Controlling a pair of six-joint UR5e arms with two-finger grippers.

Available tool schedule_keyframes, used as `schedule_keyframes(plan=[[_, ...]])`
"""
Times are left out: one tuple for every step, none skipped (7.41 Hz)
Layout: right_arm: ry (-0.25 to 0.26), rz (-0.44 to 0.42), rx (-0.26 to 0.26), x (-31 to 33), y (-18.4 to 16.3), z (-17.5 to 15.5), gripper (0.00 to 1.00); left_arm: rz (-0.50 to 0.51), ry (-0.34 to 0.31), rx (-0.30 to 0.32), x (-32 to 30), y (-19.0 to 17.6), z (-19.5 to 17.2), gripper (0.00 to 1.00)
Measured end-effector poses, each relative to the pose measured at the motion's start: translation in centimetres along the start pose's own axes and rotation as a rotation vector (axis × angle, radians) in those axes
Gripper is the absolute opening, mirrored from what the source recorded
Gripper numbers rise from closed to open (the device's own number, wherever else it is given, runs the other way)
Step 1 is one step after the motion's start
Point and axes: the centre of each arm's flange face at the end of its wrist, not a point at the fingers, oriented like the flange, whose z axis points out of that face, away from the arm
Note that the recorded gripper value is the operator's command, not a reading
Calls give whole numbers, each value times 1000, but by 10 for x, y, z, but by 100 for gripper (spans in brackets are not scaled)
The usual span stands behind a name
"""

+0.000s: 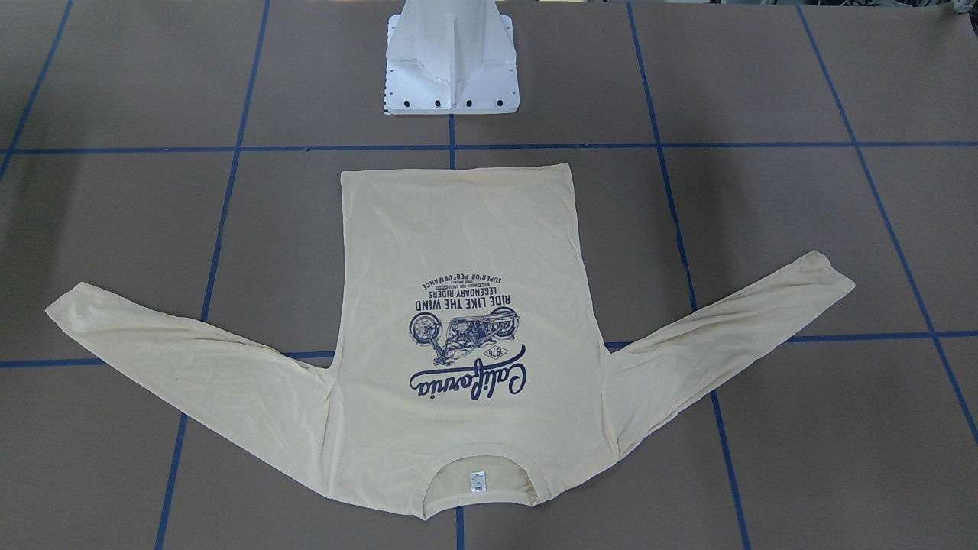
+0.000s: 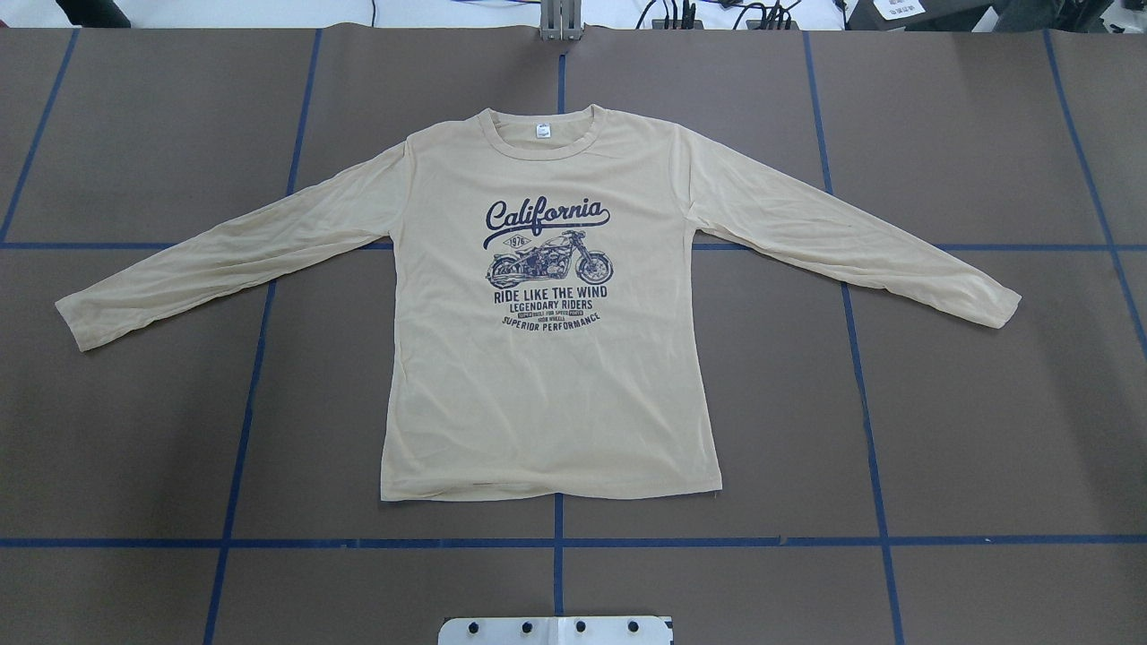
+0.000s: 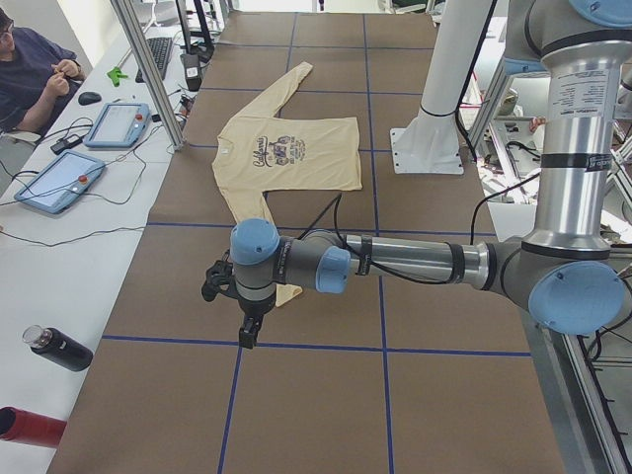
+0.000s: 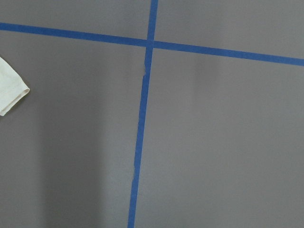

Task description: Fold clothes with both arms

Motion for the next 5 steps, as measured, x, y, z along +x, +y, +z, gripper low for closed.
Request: schedule_keyframes(plan=[[0,0,0,0,0,0,100,2,0,2,0,0,0,100],[-1,-4,4,-2,-1,-2,100,10,-2,10,2,-2,-3,100],[-2,-15,18,-6,-3,-7,100,24,-5,27,7,-4,-9,100],[1,-42,51,-12,-9,-14,100,40,-11,46,13,-8,-17,100],[7,-85,105,-18,-15,-22,100,56,-15,66,20,-15,-26,100]])
